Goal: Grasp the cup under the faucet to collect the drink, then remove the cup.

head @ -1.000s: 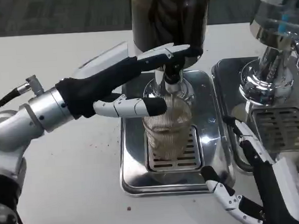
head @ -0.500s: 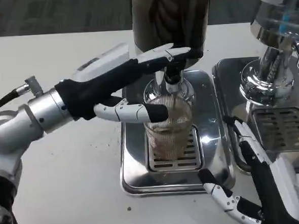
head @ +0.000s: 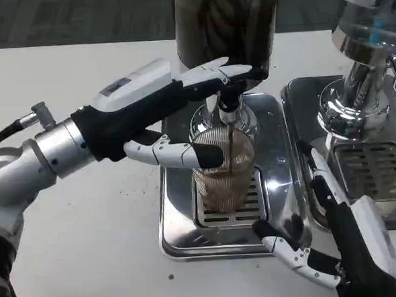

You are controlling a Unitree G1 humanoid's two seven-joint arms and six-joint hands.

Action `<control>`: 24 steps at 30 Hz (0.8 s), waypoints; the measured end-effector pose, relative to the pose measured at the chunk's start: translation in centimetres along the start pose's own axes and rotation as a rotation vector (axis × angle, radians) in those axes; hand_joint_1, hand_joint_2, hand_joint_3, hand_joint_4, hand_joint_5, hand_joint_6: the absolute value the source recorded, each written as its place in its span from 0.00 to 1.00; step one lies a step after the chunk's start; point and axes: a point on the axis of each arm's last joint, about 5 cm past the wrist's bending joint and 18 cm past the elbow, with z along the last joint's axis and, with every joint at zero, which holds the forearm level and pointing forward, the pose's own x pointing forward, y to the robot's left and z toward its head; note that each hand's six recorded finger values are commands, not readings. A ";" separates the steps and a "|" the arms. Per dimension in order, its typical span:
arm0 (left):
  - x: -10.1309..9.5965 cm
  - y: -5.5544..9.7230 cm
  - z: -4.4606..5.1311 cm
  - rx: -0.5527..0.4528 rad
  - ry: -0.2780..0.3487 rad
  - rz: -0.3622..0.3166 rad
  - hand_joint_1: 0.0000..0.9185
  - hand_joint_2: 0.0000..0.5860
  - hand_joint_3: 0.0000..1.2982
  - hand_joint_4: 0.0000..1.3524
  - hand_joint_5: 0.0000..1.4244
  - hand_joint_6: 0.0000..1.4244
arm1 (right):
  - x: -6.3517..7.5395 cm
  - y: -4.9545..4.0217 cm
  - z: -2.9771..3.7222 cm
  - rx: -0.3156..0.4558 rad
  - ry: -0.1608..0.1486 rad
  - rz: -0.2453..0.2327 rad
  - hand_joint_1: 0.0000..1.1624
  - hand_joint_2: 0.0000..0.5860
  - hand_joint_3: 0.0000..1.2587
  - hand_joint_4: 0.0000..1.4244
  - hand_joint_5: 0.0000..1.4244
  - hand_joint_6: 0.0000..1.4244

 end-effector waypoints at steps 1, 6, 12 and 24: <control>0.0 0.0 0.00 0.001 0.000 0.000 0.00 0.12 0.10 0.00 0.00 0.00 | 0.2 -0.04 0.04 0.005 -0.005 0.002 0.51 0.38 0.00 0.00 0.00 0.08; 0.0 0.0 0.03 0.006 -0.001 -0.001 0.00 0.12 0.10 0.00 0.00 0.00 | 1.1 -0.14 0.07 0.026 -0.010 0.016 0.51 0.38 0.00 0.00 0.00 0.08; -0.1 0.0 0.04 0.009 0.000 -0.003 0.00 0.12 0.10 0.00 0.00 0.00 | 1.7 -0.07 -0.26 0.055 0.008 0.039 0.51 0.38 0.00 0.00 0.00 0.08; -0.1 0.0 0.05 0.010 -0.001 0.000 0.00 0.12 0.10 0.00 0.00 0.00 | 3.3 -0.17 -0.87 0.094 0.021 0.065 0.53 0.38 0.00 0.00 0.00 0.08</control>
